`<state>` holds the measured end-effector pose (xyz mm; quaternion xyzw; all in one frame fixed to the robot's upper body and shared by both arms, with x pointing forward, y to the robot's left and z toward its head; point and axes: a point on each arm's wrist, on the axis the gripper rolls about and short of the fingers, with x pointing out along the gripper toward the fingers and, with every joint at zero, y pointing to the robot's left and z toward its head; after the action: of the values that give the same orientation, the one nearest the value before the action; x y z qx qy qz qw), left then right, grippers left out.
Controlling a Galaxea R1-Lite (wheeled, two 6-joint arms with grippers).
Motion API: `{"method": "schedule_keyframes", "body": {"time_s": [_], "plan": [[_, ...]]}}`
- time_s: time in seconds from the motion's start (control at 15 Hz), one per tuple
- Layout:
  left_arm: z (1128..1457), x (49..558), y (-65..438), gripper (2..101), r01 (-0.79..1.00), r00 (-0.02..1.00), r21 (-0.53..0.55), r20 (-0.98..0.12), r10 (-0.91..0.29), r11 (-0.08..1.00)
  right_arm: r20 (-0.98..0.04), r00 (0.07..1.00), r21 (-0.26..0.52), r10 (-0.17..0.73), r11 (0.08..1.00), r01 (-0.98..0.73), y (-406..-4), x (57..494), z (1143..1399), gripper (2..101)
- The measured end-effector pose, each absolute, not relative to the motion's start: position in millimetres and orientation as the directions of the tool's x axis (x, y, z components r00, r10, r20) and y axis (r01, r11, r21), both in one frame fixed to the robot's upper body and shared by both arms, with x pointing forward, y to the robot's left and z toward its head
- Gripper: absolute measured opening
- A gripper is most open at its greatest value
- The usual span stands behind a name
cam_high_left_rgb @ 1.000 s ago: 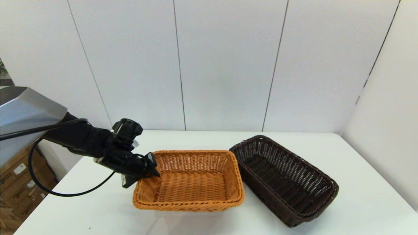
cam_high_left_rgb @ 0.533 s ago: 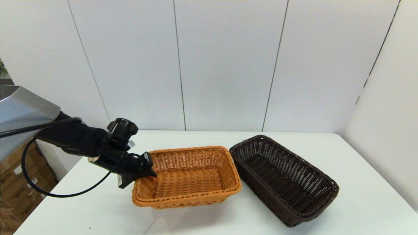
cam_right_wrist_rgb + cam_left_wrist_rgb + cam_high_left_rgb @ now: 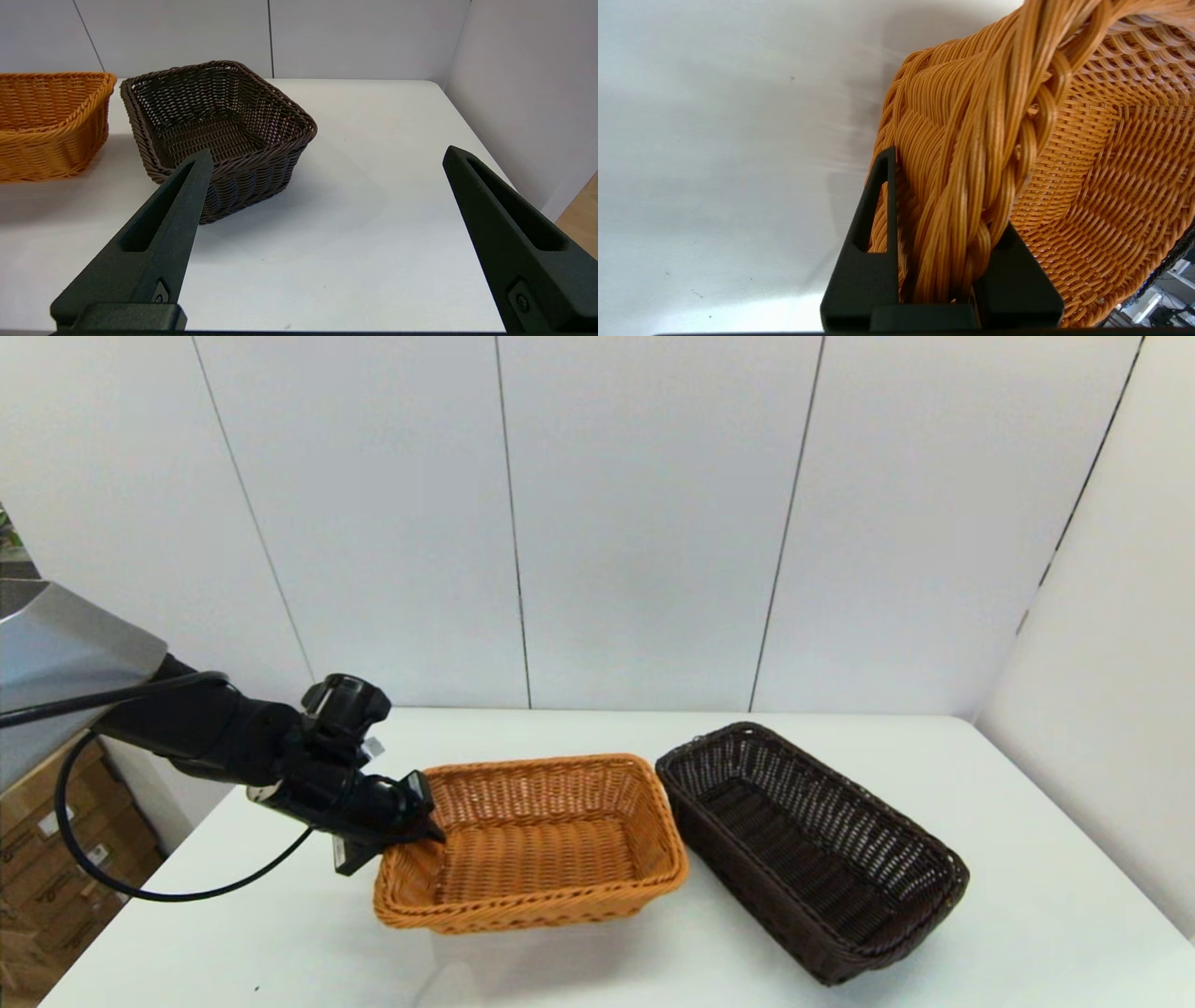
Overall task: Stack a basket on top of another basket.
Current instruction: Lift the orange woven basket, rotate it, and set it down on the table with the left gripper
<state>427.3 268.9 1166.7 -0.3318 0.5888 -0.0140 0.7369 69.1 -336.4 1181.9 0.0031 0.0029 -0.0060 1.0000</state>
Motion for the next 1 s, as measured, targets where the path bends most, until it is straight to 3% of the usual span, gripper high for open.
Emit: {"method": "schedule_keyframes", "body": {"time_s": [1.0], "plan": [[1155.9, 432.5, 267.5, 21.7, -0.369, 0.304, -0.438, -0.89, -0.339, 0.819, -0.006, 1.0, 0.006, -0.012, 1.0, 0.012, -336.4, 69.1, 1181.9, 97.7]]}}
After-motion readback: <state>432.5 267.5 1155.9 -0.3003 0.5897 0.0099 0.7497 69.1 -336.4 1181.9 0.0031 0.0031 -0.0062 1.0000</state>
